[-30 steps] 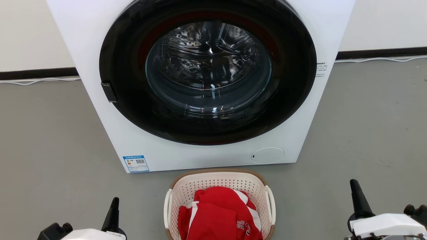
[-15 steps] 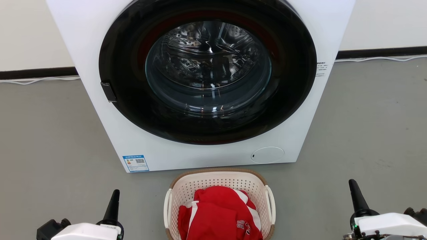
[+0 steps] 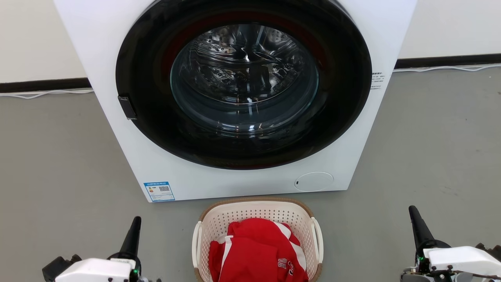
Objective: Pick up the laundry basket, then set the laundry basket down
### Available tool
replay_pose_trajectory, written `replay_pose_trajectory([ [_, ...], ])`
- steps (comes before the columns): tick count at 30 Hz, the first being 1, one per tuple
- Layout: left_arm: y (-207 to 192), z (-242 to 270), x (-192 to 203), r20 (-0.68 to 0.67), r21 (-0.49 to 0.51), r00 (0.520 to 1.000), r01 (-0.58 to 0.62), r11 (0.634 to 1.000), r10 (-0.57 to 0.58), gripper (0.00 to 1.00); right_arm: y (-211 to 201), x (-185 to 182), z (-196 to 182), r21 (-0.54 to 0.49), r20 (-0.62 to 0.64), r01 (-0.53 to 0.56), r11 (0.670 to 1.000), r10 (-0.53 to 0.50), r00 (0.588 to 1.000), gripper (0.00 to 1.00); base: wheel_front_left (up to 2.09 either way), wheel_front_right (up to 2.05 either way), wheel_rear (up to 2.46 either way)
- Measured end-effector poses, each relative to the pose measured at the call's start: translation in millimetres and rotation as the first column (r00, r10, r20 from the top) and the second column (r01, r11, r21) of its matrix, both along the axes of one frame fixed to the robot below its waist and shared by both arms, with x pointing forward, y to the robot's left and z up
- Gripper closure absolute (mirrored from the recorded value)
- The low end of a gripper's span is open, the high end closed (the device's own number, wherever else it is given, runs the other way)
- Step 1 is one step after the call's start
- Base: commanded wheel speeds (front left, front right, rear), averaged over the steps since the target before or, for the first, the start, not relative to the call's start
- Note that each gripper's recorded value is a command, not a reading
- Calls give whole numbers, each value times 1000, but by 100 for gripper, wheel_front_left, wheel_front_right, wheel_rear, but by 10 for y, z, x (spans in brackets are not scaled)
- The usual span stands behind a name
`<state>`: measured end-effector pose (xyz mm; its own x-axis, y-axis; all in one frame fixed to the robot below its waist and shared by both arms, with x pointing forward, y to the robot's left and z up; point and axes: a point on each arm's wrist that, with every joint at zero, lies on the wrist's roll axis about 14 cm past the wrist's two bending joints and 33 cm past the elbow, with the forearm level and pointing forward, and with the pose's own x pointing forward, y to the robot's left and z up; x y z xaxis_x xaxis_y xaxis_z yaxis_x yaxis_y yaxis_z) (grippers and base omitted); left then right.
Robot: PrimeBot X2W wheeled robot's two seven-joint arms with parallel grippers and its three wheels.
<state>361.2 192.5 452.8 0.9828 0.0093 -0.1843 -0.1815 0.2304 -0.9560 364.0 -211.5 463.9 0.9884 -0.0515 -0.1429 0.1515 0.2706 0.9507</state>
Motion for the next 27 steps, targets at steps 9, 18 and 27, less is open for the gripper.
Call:
replay_pose_trajectory([
  [9,-11,84,47,32,-91,999,-1,996,4,100,12,66,93,105,35,5,994,-9,999,100,0,0,0],
  [18,-26,184,108,65,-184,998,3,983,9,100,26,68,99,213,44,5,977,-15,999,100,0,0,0],
  [27,-31,217,116,79,-237,997,8,971,12,100,44,121,174,276,70,-1,961,-19,997,100,0,0,0],
])
